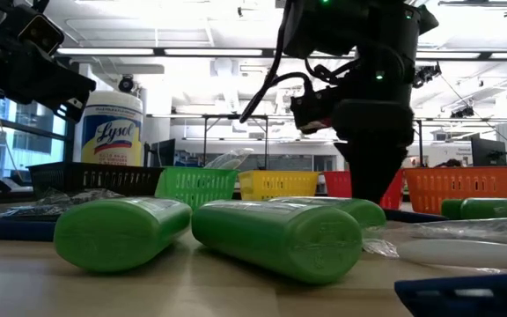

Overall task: Pick & Place Travel size toiletries
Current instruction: Put the blue razor into the black bin

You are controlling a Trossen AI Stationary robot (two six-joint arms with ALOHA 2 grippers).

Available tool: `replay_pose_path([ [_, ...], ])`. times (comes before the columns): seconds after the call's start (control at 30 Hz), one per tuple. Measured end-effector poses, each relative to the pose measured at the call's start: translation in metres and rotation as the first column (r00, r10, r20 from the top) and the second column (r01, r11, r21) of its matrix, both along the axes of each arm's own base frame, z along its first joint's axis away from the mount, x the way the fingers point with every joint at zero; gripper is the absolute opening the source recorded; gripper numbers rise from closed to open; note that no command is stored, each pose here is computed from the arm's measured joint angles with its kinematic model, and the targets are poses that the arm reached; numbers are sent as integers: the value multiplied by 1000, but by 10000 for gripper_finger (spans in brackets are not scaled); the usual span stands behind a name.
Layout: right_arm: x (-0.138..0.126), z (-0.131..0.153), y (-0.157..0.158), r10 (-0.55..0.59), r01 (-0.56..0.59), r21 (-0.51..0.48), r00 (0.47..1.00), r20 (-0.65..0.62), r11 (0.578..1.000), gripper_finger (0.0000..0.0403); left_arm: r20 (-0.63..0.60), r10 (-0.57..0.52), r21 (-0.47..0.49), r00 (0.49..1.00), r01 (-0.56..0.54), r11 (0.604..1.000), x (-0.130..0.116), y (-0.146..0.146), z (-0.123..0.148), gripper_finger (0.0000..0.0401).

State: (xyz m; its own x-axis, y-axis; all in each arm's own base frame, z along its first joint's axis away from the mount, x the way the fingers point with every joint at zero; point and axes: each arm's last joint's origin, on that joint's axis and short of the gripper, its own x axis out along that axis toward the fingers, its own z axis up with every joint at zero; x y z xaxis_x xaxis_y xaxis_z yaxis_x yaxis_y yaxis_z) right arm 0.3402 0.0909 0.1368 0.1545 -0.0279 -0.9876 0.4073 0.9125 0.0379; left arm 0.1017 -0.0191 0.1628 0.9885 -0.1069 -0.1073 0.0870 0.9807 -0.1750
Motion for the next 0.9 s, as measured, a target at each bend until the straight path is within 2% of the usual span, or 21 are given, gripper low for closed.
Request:
replay_pose_path([
  [0.2, -1, 0, 1, 6, -6, 6, 1000, -7, 1000, 180, 0, 0, 0, 1000, 0, 1000, 0, 0, 0, 0],
  [0.3, -1, 0, 1, 6, -6, 1, 1000, -13, 1000, 164, 0, 0, 0, 1000, 0, 1000, 0, 0, 0, 0],
  [0.4, -2, 0, 0, 18, -19, -27, 1000, -12, 999, 118, 0, 0, 0, 1000, 0, 1000, 0, 0, 0, 0],
  [0.53, -2, 0, -1, 61, -62, -60, 998, -12, 996, 30, 0, 0, 0, 1000, 0, 1000, 0, 0, 0, 0],
  [0.57, -2, 0, -1, 75, -75, -68, 997, -10, 995, 23, 0, 0, 0, 1000, 0, 1000, 0, 0, 0, 0],
  [0.7, 0, 2, 0, 120, -117, -86, 993, 21, 989, 33, 1, -6, 34, 1000, 6, 999, 0, 0, 1, 0],
  [0.9, 9, 27, 10, 262, -237, -134, 941, 214, 962, 26, -46, -15, 156, 999, 22, 988, -5, 1, 17, 0],
])
